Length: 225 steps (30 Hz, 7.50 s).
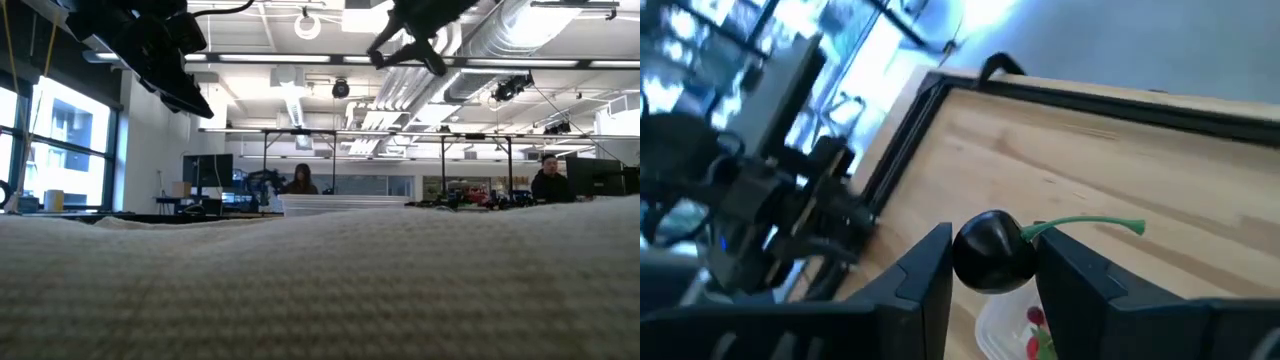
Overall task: Pick and placing Produce into tupperware
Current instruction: Put the black cherry into the transparent bin, then put the strawberry into the transparent bin
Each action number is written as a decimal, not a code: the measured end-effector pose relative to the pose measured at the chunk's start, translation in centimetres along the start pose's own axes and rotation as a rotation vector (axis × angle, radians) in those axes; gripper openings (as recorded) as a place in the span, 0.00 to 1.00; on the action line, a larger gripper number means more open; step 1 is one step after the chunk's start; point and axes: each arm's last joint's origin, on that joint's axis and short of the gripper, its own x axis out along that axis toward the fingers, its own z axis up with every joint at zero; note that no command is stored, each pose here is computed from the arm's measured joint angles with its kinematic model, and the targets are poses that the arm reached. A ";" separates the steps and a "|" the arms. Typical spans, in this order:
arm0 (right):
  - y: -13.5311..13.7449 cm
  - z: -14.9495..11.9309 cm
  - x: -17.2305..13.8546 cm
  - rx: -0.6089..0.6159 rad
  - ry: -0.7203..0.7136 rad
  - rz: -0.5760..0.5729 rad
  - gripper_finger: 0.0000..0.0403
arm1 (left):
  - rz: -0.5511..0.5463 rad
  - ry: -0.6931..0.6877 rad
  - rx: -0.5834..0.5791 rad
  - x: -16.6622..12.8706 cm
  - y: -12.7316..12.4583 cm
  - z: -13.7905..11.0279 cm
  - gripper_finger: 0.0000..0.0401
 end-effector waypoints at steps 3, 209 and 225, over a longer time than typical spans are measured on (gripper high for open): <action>1.3 0.4 1.2 -0.075 0.079 -0.053 0.28 | 0.000 0.000 0.000 0.0 0.0 0.0 0.40; -9.9 -6.4 12.0 -0.652 0.938 -0.352 0.40 | 0.000 0.001 0.000 0.0 0.0 0.0 0.40; -10.0 -6.5 11.8 -0.717 0.977 -0.323 0.40 | 0.000 0.000 0.000 0.0 0.0 0.0 0.40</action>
